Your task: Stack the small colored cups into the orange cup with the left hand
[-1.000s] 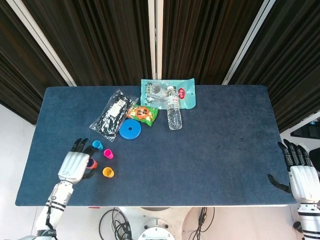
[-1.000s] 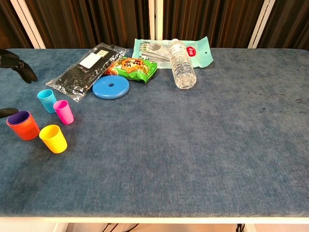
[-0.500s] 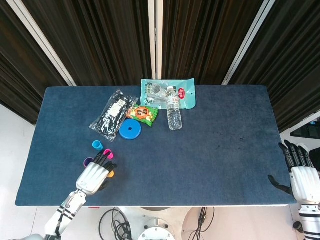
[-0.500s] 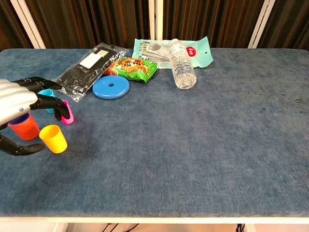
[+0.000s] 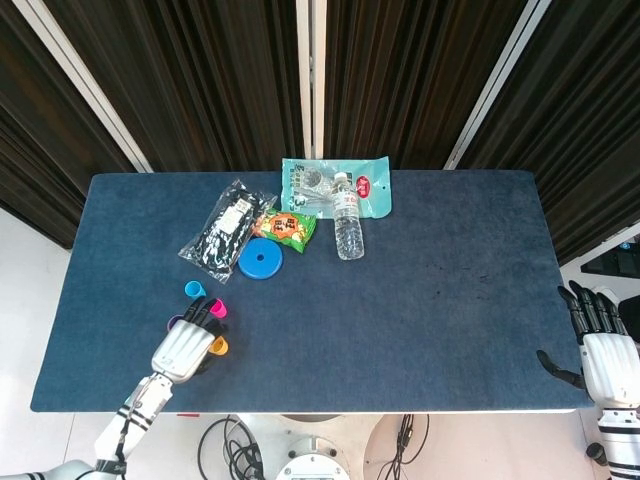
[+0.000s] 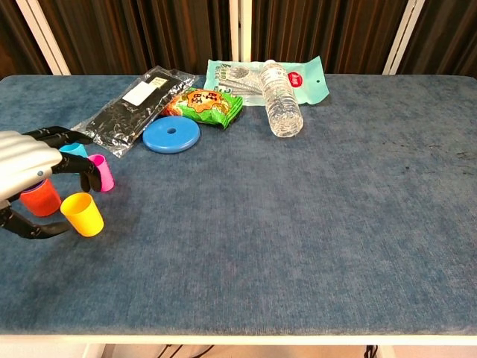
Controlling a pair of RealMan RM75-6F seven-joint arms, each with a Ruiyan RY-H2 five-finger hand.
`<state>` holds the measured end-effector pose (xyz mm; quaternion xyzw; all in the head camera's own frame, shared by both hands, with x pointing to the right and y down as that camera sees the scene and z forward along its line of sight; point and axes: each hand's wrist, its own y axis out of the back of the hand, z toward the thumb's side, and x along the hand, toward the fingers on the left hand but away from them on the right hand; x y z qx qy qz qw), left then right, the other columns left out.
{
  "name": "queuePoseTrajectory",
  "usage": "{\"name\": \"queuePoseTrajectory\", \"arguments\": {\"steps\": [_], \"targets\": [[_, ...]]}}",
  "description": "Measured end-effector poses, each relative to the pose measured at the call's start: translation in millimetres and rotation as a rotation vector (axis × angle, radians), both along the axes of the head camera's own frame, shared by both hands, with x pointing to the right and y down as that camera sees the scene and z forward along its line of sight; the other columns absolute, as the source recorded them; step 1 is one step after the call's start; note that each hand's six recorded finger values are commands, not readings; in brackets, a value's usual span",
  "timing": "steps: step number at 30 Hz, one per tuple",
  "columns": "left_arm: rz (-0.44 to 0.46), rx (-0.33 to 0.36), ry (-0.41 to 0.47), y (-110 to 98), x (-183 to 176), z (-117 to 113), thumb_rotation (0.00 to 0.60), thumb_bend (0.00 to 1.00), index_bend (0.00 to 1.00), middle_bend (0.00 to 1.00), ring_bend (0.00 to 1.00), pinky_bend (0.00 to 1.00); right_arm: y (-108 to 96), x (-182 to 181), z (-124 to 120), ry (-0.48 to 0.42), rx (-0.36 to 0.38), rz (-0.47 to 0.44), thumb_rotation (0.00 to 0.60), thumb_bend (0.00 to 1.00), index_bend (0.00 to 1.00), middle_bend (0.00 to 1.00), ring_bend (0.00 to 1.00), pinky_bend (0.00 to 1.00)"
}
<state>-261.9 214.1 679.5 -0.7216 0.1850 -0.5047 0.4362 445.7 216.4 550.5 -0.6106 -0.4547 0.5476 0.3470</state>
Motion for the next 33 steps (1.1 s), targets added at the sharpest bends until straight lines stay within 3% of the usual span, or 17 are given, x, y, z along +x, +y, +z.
{"name": "queuePoseTrajectory", "arguments": {"steps": [9, 22, 29, 33], "targets": [[0.015, 0.013, -0.039, -1.0, -3.9, 5.6, 0.6, 0.26, 0.39, 0.41, 0.02, 0.0, 0.6, 1.8, -1.8, 0.002, 0.005, 0.009, 0.6, 0.16, 0.0, 0.0, 0.0, 0.0], [-0.012, 0.022, -0.018, -2.8, -1.7, 1.7, 0.6, 0.26, 0.47, 0.46, 0.05, 0.0, 1.2, 3.9, -1.2, 0.002, 0.004, 0.015, 0.6, 0.16, 0.0, 0.0, 0.0, 0.0], [-0.071, 0.082, 0.038, -17.3, -3.2, -32.8, 0.6, 0.26, 0.47, 0.46, 0.05, 0.0, -0.1, 3.7, -3.1, 0.002, 0.009, 0.011, 0.6, 0.16, 0.0, 0.0, 0.0, 0.0], [-0.116, 0.116, 0.012, -30.8, -17.1, -54.2, 0.6, 0.26, 0.47, 0.46, 0.05, 0.0, 0.1, 2.6, -2.4, -0.001, 0.007, 0.01, 0.6, 0.16, 0.0, 0.0, 0.0, 0.0]]}}
